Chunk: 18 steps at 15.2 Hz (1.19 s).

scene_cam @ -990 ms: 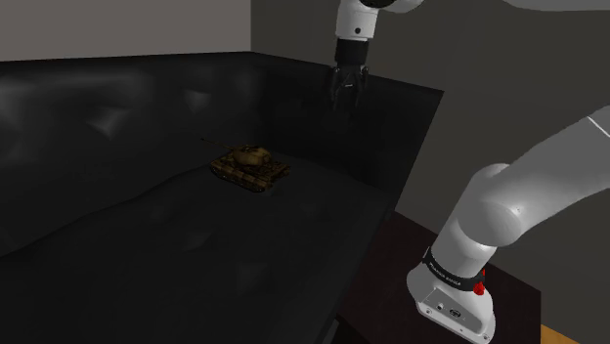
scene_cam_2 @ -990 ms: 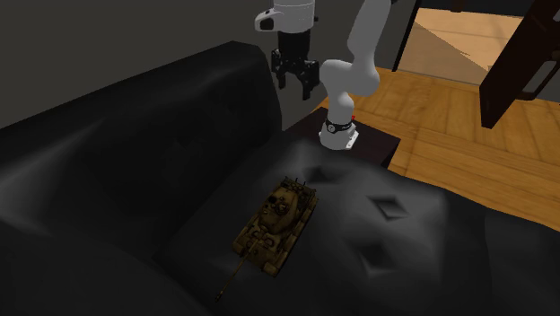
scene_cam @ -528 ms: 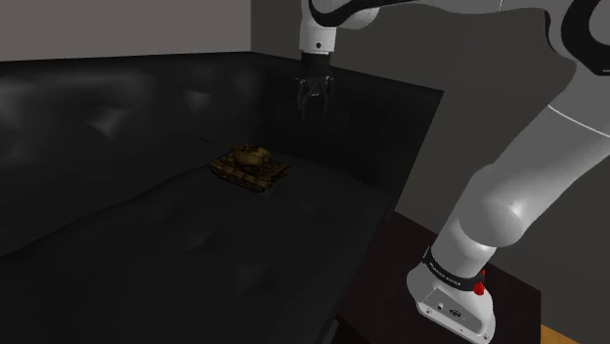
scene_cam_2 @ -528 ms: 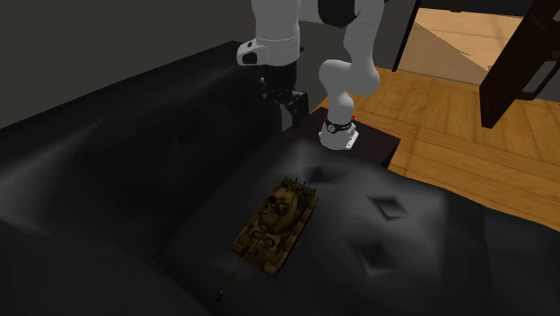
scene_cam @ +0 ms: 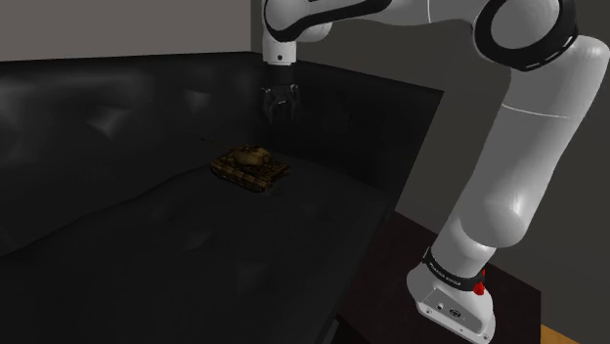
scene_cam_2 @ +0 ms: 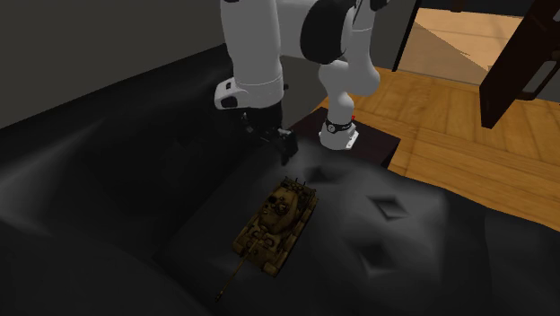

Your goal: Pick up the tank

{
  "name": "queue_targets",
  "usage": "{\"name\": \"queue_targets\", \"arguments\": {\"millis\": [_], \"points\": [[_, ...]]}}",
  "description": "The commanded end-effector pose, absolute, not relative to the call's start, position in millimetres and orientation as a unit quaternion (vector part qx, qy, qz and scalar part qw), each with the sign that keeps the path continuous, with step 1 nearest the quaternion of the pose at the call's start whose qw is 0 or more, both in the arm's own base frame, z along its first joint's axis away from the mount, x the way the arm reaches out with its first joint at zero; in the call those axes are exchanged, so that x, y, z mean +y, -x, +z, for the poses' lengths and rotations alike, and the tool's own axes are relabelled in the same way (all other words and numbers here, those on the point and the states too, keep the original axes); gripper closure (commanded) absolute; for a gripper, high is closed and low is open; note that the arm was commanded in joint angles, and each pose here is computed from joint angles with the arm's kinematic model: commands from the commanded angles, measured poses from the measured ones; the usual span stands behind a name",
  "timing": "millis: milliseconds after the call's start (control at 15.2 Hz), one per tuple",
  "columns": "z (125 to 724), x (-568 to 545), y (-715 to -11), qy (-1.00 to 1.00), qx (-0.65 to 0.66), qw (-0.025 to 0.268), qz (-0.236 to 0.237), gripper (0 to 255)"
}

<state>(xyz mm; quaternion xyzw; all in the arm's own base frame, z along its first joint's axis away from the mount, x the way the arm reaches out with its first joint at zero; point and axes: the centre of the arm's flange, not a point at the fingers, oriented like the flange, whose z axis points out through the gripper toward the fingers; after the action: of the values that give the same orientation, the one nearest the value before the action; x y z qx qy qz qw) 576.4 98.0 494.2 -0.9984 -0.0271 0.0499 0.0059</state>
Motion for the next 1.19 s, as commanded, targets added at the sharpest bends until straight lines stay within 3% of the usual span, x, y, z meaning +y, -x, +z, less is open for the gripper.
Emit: {"name": "queue_targets", "arguments": {"millis": [0,792,1122], "points": [[482,111,-599,0.998,-0.037,0.007,0.053,0],[413,185,-722,0.993,-0.092,0.010,0.070,0],[387,185,-722,0.993,-0.092,0.010,0.070,0]]}}
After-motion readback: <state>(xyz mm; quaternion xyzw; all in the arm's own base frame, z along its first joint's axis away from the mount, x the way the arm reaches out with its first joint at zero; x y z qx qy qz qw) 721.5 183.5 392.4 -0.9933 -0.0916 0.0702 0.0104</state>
